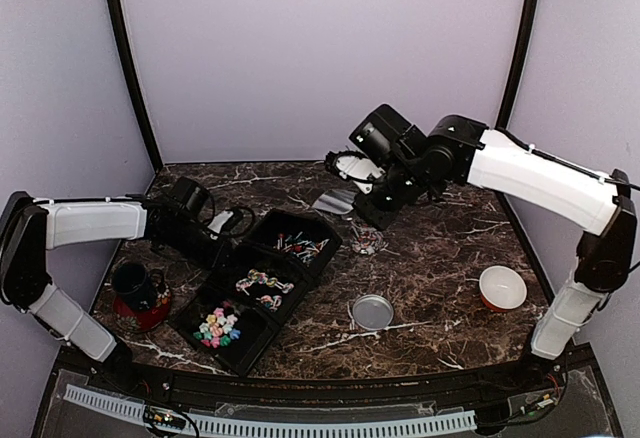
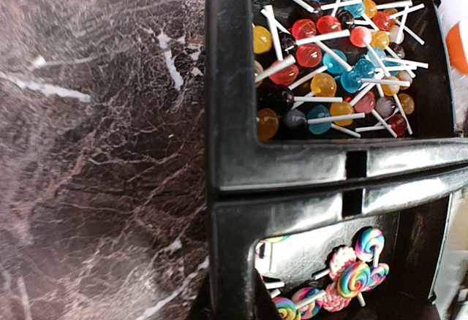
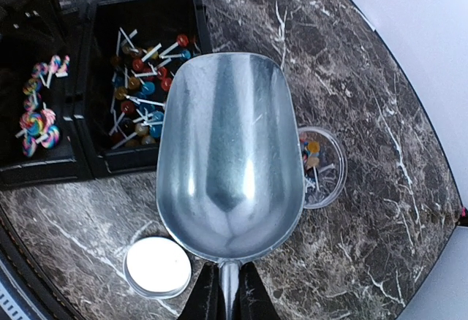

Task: Pack the candies
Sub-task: Place the fake candies in the packing box, then scoop the fake candies from the plate.

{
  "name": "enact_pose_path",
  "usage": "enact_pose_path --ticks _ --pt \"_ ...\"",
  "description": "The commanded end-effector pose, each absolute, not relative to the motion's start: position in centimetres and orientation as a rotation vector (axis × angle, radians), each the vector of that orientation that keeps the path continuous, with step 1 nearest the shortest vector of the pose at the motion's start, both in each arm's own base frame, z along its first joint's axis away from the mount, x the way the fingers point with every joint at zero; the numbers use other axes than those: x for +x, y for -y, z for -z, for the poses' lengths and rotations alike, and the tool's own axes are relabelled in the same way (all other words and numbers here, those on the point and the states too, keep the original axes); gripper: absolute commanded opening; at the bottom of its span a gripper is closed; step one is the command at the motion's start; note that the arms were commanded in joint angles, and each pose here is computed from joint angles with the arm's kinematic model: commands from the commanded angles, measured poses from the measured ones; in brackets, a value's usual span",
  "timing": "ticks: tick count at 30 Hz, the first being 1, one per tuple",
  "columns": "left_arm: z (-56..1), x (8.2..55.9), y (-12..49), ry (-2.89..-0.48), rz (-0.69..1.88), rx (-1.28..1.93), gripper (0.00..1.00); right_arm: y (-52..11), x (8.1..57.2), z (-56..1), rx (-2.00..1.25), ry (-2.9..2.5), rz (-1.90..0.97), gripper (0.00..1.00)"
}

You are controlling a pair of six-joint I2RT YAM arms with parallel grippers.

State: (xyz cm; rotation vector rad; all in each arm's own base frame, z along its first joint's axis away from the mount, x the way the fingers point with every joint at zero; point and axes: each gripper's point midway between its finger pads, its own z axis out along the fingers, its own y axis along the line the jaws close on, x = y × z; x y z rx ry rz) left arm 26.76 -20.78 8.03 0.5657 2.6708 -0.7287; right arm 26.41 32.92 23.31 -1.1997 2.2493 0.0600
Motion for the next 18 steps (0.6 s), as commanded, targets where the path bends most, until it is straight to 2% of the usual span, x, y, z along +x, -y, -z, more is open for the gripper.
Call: enact_pose_path --ticks 1,5,9,15,18 --pt "-9.6 26.3 23.4 -2.617 1.113 0.486 0.00 -34.7 26.3 -29.5 -1.057 -2.086 -0.293 0.00" --pt "-9.1 25.6 24.2 -2.643 1.246 0.437 0.00 -34.7 25.4 -30.0 -1.068 -2.075 -0.350 0.00" --pt "-9.1 25.9 24.1 -2.647 1.218 0.446 0.00 -34.6 24.8 -27.9 -1.131 -2.134 -0.324 0.00" --pt "-8.4 27.4 21.8 -2.664 0.930 0.473 0.00 -34.7 24.5 -24.6 -1.236 -2.222 -0.216 0.00" --pt "-8.8 27.9 21.4 -2.644 0.866 0.479 0.00 -34.8 24.2 -23.6 -1.284 -2.247 -0.185 0.00"
